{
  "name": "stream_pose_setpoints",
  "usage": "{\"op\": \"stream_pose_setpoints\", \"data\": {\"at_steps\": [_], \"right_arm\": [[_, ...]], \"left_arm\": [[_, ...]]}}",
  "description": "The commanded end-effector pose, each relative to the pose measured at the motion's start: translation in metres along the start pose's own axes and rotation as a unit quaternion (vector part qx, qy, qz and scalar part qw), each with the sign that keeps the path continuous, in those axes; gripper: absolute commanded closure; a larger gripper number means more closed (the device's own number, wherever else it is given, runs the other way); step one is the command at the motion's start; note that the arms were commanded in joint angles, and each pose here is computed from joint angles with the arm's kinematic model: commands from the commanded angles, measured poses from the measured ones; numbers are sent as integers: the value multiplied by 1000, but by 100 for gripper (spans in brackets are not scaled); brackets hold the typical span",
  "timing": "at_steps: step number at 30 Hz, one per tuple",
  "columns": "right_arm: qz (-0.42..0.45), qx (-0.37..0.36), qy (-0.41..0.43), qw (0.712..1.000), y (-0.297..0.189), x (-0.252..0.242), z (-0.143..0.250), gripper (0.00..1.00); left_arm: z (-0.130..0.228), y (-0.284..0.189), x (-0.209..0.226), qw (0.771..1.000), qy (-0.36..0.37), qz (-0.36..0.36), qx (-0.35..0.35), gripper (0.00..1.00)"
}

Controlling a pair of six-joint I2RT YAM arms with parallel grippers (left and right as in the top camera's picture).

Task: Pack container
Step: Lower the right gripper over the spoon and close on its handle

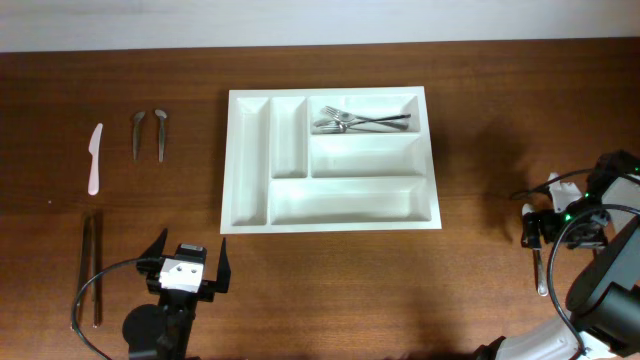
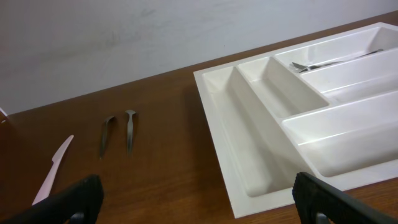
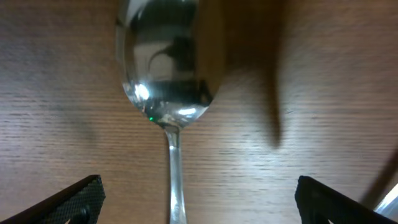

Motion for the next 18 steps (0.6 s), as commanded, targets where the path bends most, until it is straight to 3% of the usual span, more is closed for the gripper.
{"op": "stream_pose_setpoints", "data": {"at_steps": [1,18], "right_arm": [[0,16,19,1000,12,4,6,1],[14,-8,18,1000,23,2,3,1]], "left_arm": [[1,0,-1,1000,-1,0,2,1],[1,0,-1,1000,-1,0,2,1]]}}
Point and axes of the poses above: each gripper's point midway between its finger pads, its own y axis out along the fingers, its own x axis along the line the jaws close on, z = x × y, the point moved 10 cm from there along -y, back along the fingers, and after that the axes turned 9 degrees about y, right-handed, at the moved point
